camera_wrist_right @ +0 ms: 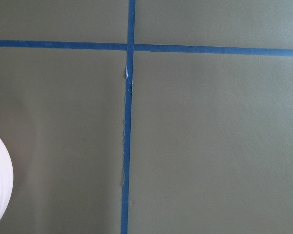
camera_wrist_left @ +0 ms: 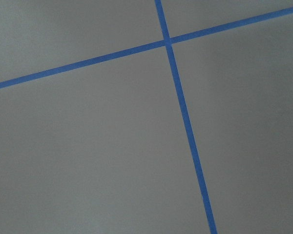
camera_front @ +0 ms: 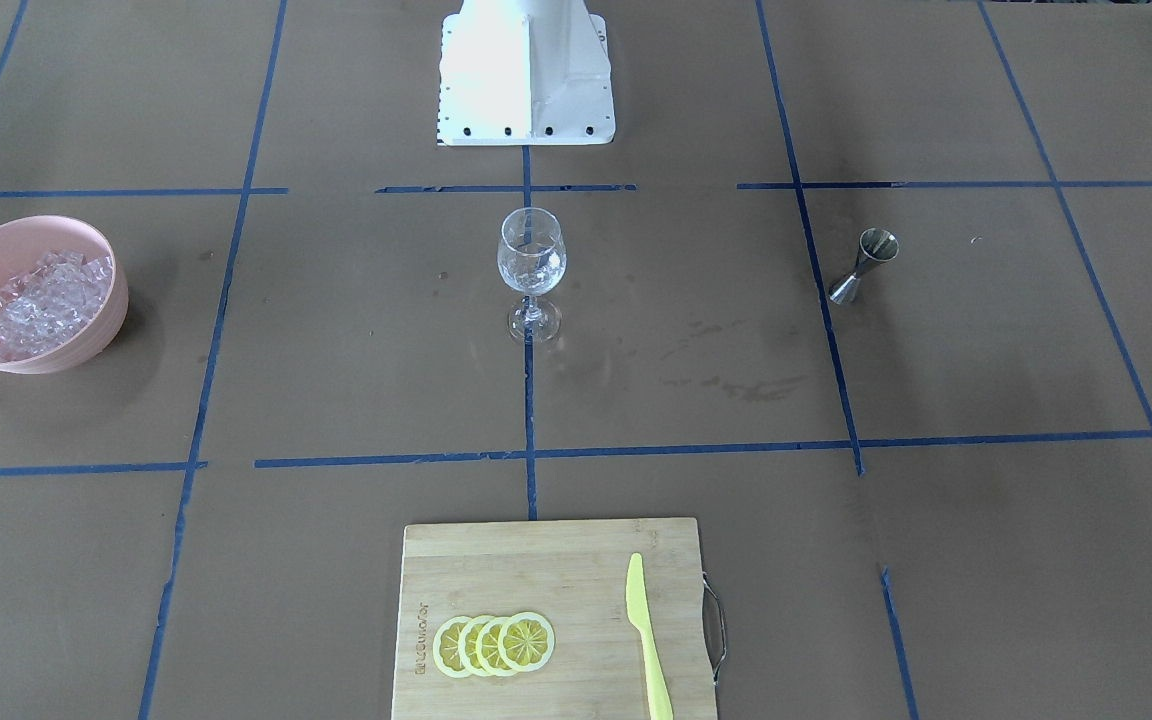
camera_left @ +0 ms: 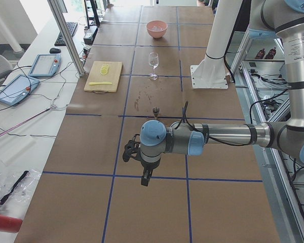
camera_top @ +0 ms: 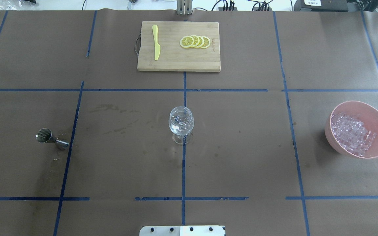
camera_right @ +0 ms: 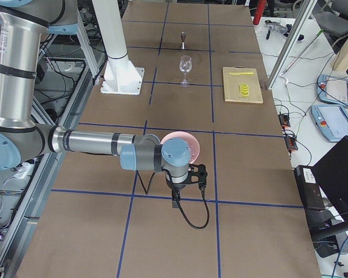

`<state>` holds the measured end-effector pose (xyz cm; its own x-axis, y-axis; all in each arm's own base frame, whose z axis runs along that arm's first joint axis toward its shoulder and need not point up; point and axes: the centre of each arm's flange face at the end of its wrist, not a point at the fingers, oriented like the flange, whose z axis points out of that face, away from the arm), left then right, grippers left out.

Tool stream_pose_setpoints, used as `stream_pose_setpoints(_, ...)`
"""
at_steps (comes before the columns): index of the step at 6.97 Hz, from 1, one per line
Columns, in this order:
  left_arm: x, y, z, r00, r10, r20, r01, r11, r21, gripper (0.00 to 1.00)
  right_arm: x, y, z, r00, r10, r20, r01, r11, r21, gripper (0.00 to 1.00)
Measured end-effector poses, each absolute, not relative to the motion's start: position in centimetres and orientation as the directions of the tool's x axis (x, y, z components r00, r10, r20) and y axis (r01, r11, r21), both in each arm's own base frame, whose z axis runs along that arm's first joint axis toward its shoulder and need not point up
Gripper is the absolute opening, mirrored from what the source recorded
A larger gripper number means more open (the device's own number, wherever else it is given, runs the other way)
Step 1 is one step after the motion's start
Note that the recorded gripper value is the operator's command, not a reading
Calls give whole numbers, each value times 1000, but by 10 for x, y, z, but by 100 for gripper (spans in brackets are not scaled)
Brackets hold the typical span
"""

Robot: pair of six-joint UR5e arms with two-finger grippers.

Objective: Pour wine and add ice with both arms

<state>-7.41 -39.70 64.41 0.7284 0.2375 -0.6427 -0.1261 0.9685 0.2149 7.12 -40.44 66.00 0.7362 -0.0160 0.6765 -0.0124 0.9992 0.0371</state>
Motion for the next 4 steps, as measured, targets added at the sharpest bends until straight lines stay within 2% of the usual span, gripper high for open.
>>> stream_pose_setpoints(4,-76,-399,644,733,251,-632,-124,963,239,100,69,-403,661,727,-14,687,-10,999,31,100)
